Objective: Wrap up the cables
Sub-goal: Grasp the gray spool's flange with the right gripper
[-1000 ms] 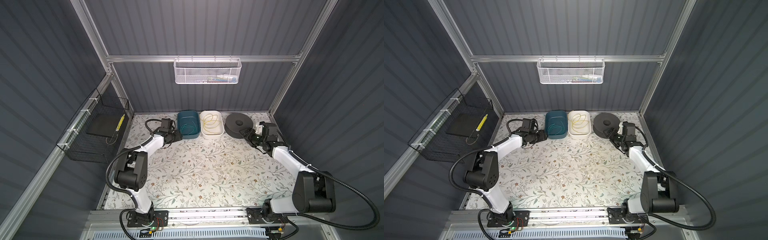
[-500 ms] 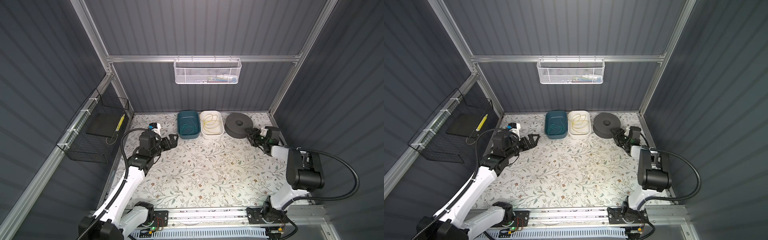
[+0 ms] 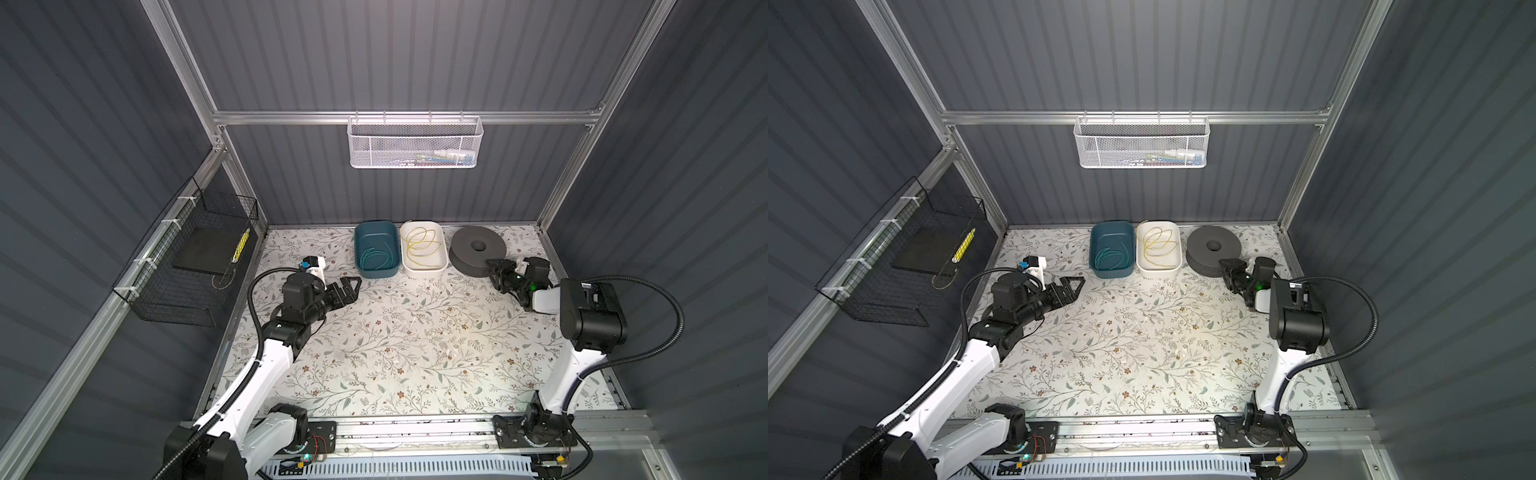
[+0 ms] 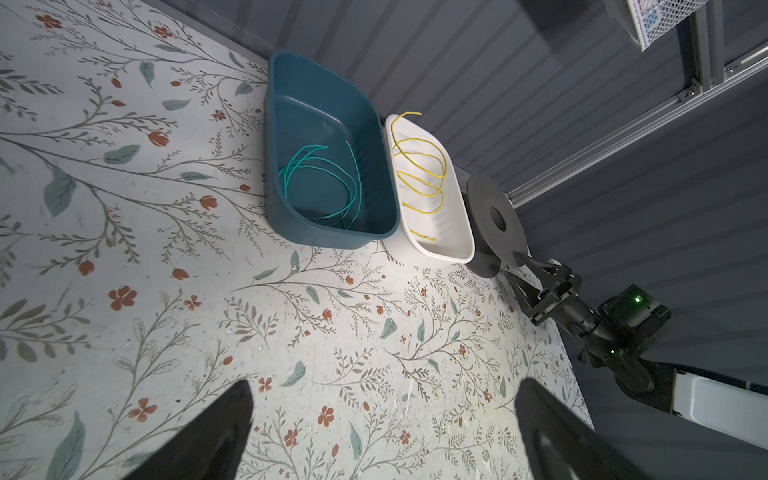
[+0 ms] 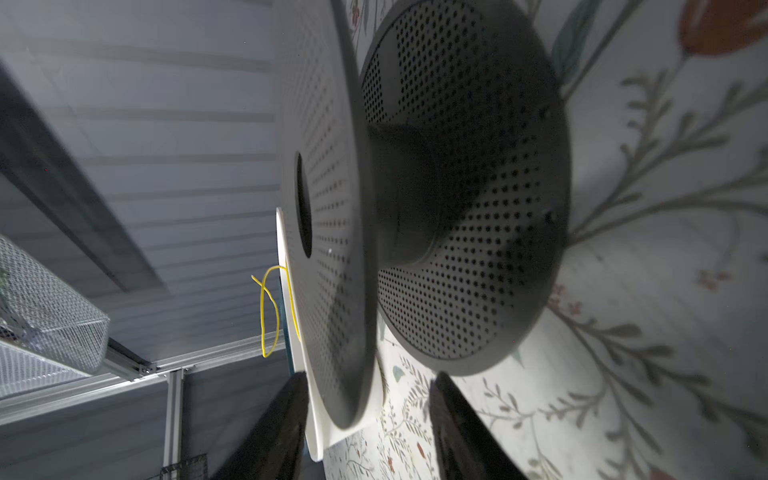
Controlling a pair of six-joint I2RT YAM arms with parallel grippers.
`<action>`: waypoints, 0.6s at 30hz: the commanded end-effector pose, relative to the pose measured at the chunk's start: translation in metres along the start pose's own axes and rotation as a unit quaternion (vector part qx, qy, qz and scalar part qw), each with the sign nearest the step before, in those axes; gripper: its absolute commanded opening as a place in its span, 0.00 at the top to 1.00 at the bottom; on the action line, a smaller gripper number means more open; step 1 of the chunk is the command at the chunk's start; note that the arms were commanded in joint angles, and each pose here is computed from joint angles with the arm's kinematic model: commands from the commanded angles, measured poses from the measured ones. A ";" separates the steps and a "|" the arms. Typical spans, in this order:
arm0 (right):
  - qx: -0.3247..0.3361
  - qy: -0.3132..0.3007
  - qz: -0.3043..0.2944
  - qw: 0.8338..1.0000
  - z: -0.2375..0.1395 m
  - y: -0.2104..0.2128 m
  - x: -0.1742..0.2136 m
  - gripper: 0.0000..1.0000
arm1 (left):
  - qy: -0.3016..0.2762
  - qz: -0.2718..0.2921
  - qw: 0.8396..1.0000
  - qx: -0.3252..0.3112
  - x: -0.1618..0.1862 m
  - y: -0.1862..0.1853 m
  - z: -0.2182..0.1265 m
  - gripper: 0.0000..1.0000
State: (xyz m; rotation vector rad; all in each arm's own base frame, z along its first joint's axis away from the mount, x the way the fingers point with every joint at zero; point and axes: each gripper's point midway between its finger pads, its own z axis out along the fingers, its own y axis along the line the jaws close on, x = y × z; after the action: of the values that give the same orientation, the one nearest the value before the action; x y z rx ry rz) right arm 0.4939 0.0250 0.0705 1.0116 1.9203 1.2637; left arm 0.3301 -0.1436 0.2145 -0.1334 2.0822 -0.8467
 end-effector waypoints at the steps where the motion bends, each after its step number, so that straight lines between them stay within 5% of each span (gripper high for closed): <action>1: -0.045 -0.008 0.000 0.999 0.009 0.017 -0.013 0.55 | -0.030 -0.001 0.999 0.039 -0.017 -0.017 0.000 0.01; 18: -0.128 -0.011 -0.001 0.992 0.006 0.056 -0.019 0.91 | -0.049 -0.008 0.998 0.050 -0.023 -0.019 0.001 0.01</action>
State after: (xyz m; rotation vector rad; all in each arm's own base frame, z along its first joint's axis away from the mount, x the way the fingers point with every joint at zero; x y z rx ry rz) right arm 0.5204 0.0260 0.0888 0.9747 1.7555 1.4188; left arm 0.3402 -0.1478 0.2323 -0.1422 1.9691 -0.9071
